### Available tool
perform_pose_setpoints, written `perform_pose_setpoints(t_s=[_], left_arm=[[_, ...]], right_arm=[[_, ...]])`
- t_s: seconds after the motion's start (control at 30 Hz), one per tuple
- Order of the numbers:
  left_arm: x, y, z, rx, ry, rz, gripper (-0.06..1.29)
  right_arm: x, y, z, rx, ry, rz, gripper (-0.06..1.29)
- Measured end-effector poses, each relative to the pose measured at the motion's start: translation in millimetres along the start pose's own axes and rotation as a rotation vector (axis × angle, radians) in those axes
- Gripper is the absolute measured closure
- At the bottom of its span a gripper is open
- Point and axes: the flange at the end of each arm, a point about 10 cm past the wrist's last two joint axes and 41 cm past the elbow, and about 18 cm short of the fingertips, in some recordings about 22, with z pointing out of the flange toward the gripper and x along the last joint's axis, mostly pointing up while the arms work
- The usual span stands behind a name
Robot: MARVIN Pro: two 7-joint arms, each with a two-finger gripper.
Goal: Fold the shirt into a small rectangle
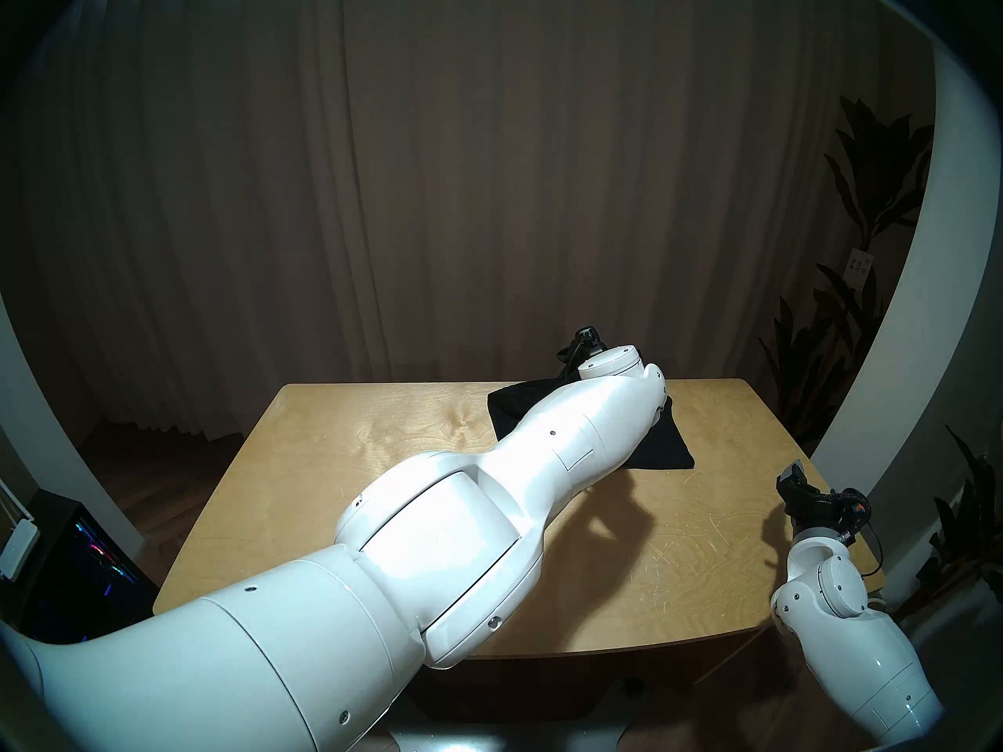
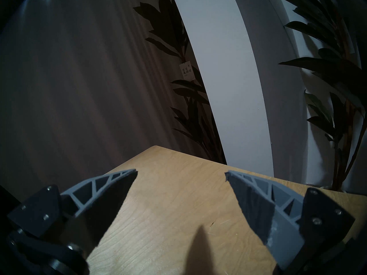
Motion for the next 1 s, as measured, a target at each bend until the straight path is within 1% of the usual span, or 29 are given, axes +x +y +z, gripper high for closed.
perform_pose_setpoints(t_s=[0.07,0.13,0.2,0.27,0.37,0.4,0.43,0.47,0.5,0.53,0.87,1.0], left_arm=[[-0.2,0.4,0.1,-0.005,-0.003,-0.007,1.16],[-0.5,1.1,0.1,-0.013,-0.008,-0.018,1.10],[-0.7,1.6,0.1,-0.018,-0.011,-0.025,1.07],[-1.0,2.4,0.0,-0.025,-0.015,-0.034,0.94],[-1.2,3.7,-0.1,-0.036,-0.021,-0.047,0.86],[-1.2,4.2,-0.2,-0.039,-0.023,-0.052,0.79],[-1.2,4.7,-0.3,-0.044,-0.025,-0.058,0.62],[-1.3,5.3,-0.5,-0.048,-0.028,-0.063,0.31],[-1.4,5.7,-0.5,-0.050,-0.029,-0.067,0.08],[-1.5,6.3,-0.7,-0.056,-0.033,-0.073,-0.01],[-4.3,14.6,-4.3,-0.101,-0.058,-0.115,0.00],[-7.7,23.6,-9.3,-0.142,-0.070,-0.123,0.00]], right_arm=[[0.5,-1.2,-0.4,0.002,0.001,0.004,0.02],[1.6,-3.5,-0.9,0.006,0.004,0.010,0.02],[2.2,-4.8,-1.3,0.008,0.005,0.013,0.02],[2.9,-6.3,-1.8,0.011,0.007,0.017,0.02],[3.8,-8.3,-2.6,0.014,0.009,0.023,0.02],[3.9,-8.8,-2.8,0.015,0.010,0.025,0.02],[4.1,-9.5,-3.1,0.016,0.010,0.027,0.02],[4.4,-10.1,-3.4,0.018,0.011,0.029,0.02],[4.6,-10.6,-3.6,0.018,0.012,0.030,0.02],[4.9,-11.3,-3.9,0.020,0.012,0.032,0.02],[6.5,-15.3,-5.7,0.026,0.017,0.044,0.02],[7.2,-16.4,-6.2,0.027,0.020,0.049,0.02]])
